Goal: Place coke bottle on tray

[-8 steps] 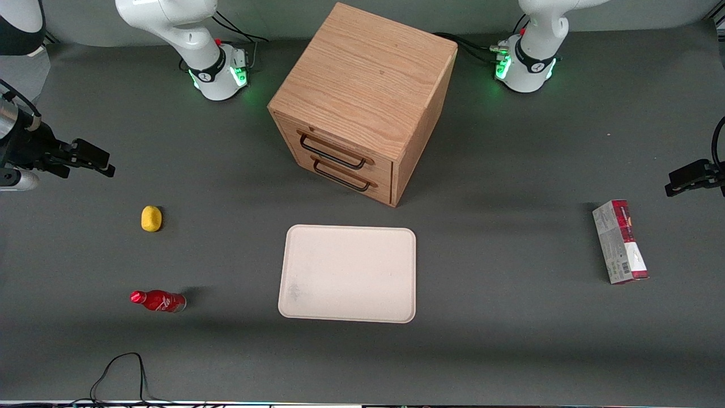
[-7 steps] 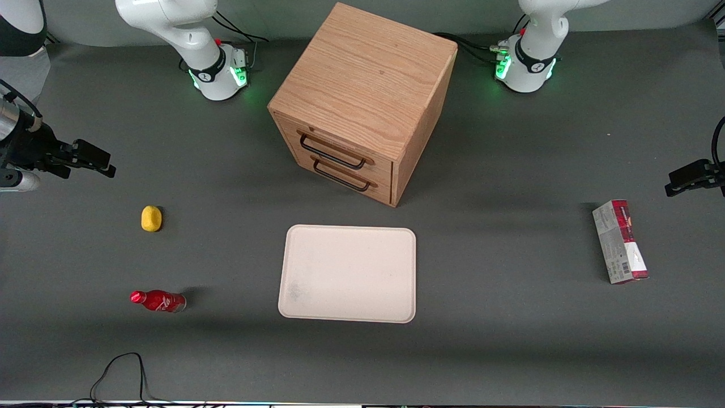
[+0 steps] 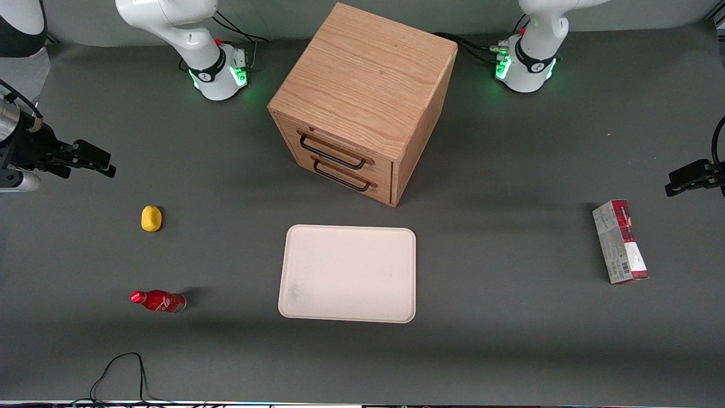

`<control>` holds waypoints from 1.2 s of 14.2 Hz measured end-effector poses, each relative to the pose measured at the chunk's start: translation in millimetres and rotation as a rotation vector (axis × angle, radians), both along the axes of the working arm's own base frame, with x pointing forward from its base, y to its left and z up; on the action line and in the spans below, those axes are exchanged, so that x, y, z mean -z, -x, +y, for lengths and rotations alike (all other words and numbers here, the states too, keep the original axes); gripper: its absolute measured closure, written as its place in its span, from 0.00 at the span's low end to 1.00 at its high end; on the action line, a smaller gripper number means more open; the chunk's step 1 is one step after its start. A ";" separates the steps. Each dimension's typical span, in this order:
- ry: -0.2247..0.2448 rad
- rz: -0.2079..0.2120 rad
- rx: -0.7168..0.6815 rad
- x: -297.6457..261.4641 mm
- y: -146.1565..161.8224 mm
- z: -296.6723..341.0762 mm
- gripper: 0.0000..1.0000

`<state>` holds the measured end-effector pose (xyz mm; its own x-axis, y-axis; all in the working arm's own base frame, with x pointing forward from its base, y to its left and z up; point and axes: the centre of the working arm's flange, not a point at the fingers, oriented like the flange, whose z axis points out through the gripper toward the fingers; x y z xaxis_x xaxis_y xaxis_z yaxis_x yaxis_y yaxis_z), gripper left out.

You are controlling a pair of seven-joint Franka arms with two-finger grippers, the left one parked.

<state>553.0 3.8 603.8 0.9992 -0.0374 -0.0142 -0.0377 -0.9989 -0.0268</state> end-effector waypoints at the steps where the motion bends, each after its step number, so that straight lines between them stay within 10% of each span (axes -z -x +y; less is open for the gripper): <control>1: 0.005 -0.004 -0.001 -0.4 -0.9 0.3 0.00; 17: 0.049 -0.157 -0.045 243.6 -176.4 -40.3 0.00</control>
